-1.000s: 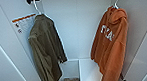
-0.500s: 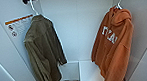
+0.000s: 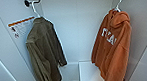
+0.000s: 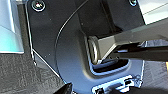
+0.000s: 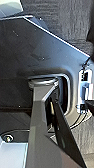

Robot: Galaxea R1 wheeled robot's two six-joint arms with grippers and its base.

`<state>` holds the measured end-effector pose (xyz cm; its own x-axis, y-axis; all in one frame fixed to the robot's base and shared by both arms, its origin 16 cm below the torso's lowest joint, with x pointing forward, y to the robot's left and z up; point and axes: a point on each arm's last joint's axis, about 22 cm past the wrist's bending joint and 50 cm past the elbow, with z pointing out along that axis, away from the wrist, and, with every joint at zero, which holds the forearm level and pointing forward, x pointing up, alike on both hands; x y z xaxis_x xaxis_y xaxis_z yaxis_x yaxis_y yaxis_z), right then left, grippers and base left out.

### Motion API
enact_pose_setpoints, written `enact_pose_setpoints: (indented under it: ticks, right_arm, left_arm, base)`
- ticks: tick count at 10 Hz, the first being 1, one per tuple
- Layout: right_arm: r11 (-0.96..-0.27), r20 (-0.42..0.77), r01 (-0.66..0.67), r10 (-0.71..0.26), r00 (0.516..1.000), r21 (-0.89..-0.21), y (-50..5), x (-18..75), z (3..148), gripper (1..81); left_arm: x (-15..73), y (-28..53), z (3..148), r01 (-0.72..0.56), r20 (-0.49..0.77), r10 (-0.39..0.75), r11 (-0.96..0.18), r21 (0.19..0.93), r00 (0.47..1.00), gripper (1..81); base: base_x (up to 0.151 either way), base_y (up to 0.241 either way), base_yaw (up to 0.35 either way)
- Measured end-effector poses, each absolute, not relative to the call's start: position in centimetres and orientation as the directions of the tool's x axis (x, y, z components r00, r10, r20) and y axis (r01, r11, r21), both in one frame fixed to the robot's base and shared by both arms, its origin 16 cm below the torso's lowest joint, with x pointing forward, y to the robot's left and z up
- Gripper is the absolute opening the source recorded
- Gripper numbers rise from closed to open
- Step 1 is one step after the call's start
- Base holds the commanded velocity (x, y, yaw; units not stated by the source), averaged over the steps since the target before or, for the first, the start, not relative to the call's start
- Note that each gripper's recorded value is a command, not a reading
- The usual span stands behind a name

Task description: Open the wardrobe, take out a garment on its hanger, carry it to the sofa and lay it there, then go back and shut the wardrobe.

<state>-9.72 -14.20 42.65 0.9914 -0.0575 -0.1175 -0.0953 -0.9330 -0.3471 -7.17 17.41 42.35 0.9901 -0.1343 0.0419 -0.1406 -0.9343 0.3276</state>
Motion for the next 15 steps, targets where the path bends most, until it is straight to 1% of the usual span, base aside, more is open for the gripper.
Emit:
enact_pose_setpoints:
  ticks: [1, 2, 3, 4, 5, 7, 8, 9, 12, 14, 15]
  right_arm:
    - [-0.933, -0.088, -0.085, -0.058, 0.994, -0.35, -14.2, -8.4, 42.5, 81.1]
    - [-0.933, -0.075, -0.081, -0.058, 0.996, -0.351, -14.2, -8.0, 42.4, 81.1]
    - [-0.933, -0.073, -0.078, -0.056, 0.996, -0.351, -14.2, -8.2, 42.5, 81.1]
    - [-0.934, -0.071, -0.077, -0.056, 0.996, -0.35, -14.3, -8.0, 42.4, 81.1]
    - [-0.934, -0.069, -0.075, -0.054, 0.996, -0.348, -14.5, -7.9, 42.4, 81.1]
    - [-0.939, -0.067, -0.063, -0.043, 0.997, -0.339, -15.4, -8.0, 42.3, 81.1]
    - [-0.938, -0.062, -0.06, -0.041, 0.997, -0.342, -15.2, -8.1, 42.3, 81.1]
    - [-0.937, -0.06, -0.076, -0.059, 0.996, -0.341, -15.2, -8.4, 42.4, 81.1]
    - [-0.928, -0.059, -0.17, -0.159, 0.985, -0.332, -15.1, -10.0, 42.5, 81.1]
    - [-0.918, -0.058, -0.226, -0.219, 0.974, -0.327, -15.0, -10.9, 42.6, 81.1]
    - [-0.915, -0.058, -0.239, -0.233, 0.971, -0.326, -14.9, -11.1, 42.6, 81.1]
  left_arm:
    - [-5.7, 17.5, 42.2, -0.128, 0.057, -0.116, -0.938, 0.322, 0.992, 81.1]
    - [-5.5, 17.6, 42.2, -0.093, 0.046, -0.083, -0.943, 0.319, 0.995, 81.1]
    - [-7.1, 17.9, 42.1, -0.019, -0.031, -0.031, -0.95, 0.311, 0.999, 81.1]
    - [-8.0, 18.0, 42.1, 0.017, -0.065, -0.003, -0.952, 0.306, 0.998, 81.1]
    - [-8.2, 18.7, 42.1, 0.021, -0.069, 0.001, -0.954, 0.299, 0.998, 81.1]
    - [-6.9, 21.0, 41.9, 0.018, -0.027, 0.011, -0.961, 0.275, 1.0, 81.1]
    - [-6.3, 21.3, 41.8, -0.017, -0.013, -0.021, -0.962, 0.272, 1.0, 81.1]
    - [-5.8, 20.7, 41.8, -0.048, -0.008, -0.053, -0.959, 0.279, 0.999, 81.1]
    - [-2.7, 17.4, 41.8, -0.159, 0.017, -0.162, -0.934, 0.319, 0.987, 81.1]
    - [-1.1, 17.1, 41.6, -0.216, 0.022, -0.22, -0.922, 0.322, 0.975, 81.1]
    - [-0.2, 16.6, 41.6, -0.23, 0.03, -0.234, -0.918, 0.324, 0.972, 81.1]
  base:
    - [0.0, 0.0, 0.0]
    - [0.0, 0.0, 0.0]
    - [0.0, 0.0, 0.0]
    - [0.0, 0.0, 0.0]
    - [0.0, 0.0, 0.0]
    - [0.0, 0.0, 0.0]
    - [0.0, 0.0, 0.0]
    - [0.0, 0.0, 0.0]
    - [0.0, 0.0, 0.0]
    - [0.0, 0.0, 0.0]
    - [0.0, 0.0, 0.0]
